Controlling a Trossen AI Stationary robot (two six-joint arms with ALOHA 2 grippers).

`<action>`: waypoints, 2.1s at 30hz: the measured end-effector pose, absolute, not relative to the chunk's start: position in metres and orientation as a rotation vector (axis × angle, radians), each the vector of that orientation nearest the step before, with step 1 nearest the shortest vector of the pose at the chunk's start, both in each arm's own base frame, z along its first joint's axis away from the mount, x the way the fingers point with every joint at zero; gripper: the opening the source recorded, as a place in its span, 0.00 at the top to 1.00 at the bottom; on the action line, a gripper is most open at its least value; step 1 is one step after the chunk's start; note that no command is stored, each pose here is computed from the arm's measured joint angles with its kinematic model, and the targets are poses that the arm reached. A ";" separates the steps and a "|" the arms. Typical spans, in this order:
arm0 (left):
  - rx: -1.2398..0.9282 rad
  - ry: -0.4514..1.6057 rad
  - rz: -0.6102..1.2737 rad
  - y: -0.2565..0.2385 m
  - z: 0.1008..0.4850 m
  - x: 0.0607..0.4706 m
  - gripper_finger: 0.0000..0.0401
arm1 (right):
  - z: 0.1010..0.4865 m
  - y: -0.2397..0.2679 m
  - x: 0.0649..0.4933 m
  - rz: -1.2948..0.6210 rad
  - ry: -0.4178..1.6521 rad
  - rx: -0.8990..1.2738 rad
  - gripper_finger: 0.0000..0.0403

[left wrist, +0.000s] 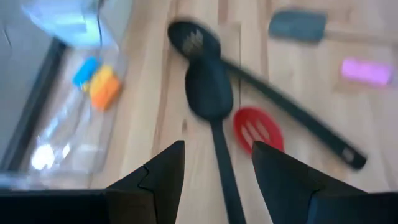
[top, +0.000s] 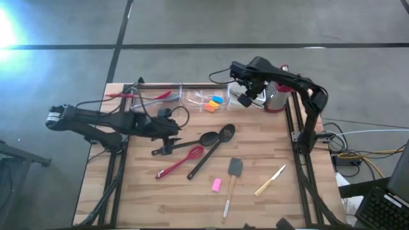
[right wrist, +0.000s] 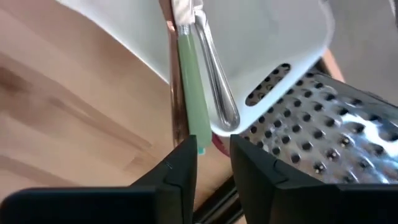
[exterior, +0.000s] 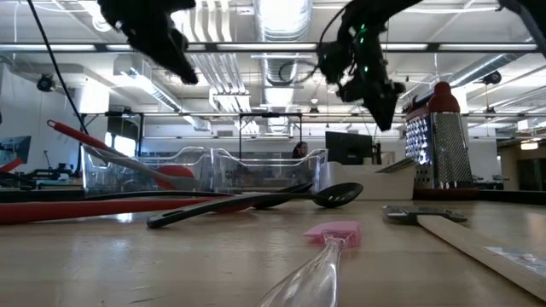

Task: Pick & Place Kitchen Items
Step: Put the left black serving spoon into the left transparent bin

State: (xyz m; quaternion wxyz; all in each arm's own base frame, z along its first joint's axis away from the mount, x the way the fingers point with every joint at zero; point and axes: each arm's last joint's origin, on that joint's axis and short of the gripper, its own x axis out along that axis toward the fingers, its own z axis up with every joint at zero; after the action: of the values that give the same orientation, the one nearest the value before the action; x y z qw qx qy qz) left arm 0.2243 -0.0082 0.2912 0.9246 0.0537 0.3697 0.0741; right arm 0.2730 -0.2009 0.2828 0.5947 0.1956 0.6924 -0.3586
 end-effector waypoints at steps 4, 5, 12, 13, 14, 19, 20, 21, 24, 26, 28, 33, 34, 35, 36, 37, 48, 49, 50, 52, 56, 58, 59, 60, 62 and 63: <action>0.126 0.844 0.155 -0.008 0.268 0.227 0.52 | 0.317 -0.176 0.265 -0.844 1.462 0.429 0.82; 0.135 0.869 0.162 -0.008 0.262 0.227 0.52 | 0.326 -0.169 0.263 -0.842 1.421 0.421 0.82; 0.200 1.015 0.236 -0.005 0.222 0.232 0.52 | 0.378 -0.111 0.241 -0.793 1.164 0.393 0.85; 0.202 1.032 0.236 -0.005 0.217 0.233 0.52 | 0.384 -0.104 0.238 -0.782 1.133 0.394 0.85; 0.204 1.048 0.237 -0.005 0.212 0.235 0.52 | 0.389 -0.095 0.235 -0.768 1.101 0.396 0.85; 0.221 1.119 0.228 -0.003 0.192 0.246 0.52 | 0.408 -0.064 0.221 -0.699 0.997 0.381 0.85; 0.217 1.123 0.221 -0.003 0.189 0.249 0.52 | 0.411 -0.059 0.219 -0.689 0.982 0.383 0.85; 0.212 1.127 0.213 -0.003 0.185 0.251 0.52 | 0.413 -0.055 0.217 -0.679 0.971 0.384 0.85; 0.194 1.143 0.183 -0.004 0.175 0.258 0.52 | 0.416 -0.046 0.213 -0.650 0.953 0.379 0.86; 0.172 1.157 0.164 -0.005 0.169 0.261 0.52 | 0.417 -0.043 0.213 -0.640 0.948 0.379 0.87; 0.154 1.173 0.159 -0.006 0.165 0.265 0.52 | 0.417 -0.041 0.213 -0.635 0.947 0.380 0.86; 0.098 1.191 0.169 -0.006 0.160 0.269 0.52 | 0.415 -0.041 0.214 -0.639 0.956 0.376 0.86; 0.084 1.192 0.162 -0.006 0.160 0.269 0.52 | 0.414 -0.041 0.214 -0.641 0.960 0.375 0.86; 0.066 1.190 0.152 -0.007 0.161 0.270 0.52 | 0.413 -0.041 0.214 -0.641 0.963 0.374 0.86; 0.045 1.189 0.142 -0.007 0.161 0.269 0.52 | 0.412 -0.041 0.215 -0.641 0.967 0.374 0.86; 0.022 1.192 0.129 -0.008 0.162 0.269 0.52 | 0.411 -0.041 0.215 -0.642 0.971 0.372 0.86; -0.042 1.191 0.109 -0.008 0.172 0.271 0.52 | 0.394 -0.042 0.217 -0.664 1.031 0.345 0.86; -0.043 1.189 0.110 -0.007 0.174 0.271 0.52 | 0.393 -0.042 0.217 -0.662 1.039 0.339 0.86; -0.043 1.192 0.111 -0.007 0.175 0.271 0.52 | 0.392 -0.042 0.218 -0.658 1.046 0.330 0.86; -0.044 1.200 0.113 -0.007 0.178 0.271 0.52 | 0.390 -0.042 0.218 -0.654 1.054 0.322 0.86; -0.063 1.207 0.127 -0.007 0.183 0.270 0.52 | 0.390 -0.042 0.218 -0.654 1.056 0.321 0.86; -0.080 1.212 0.134 -0.007 0.183 0.270 0.52 | 0.390 -0.042 0.218 -0.653 1.057 0.320 0.86; -0.095 1.214 0.135 -0.007 0.184 0.270 0.52 | 0.390 -0.042 0.218 -0.652 1.057 0.319 0.86; -0.107 1.214 0.136 -0.008 0.184 0.270 0.52 | 0.390 -0.042 0.218 -0.652 1.057 0.319 0.86; -0.136 1.216 0.133 -0.008 0.184 0.270 0.52 | 0.390 -0.042 0.218 -0.652 1.057 0.318 0.86; -0.143 1.217 0.135 -0.008 0.183 0.269 0.52 | 0.390 -0.042 0.218 -0.652 1.057 0.319 0.86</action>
State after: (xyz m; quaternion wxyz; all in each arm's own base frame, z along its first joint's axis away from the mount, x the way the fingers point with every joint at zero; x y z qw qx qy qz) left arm 0.2693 -0.0083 0.1828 0.8160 -0.0669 0.5707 0.0633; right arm 0.2180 -0.0420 0.3897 0.8015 0.1486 0.4931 -0.3040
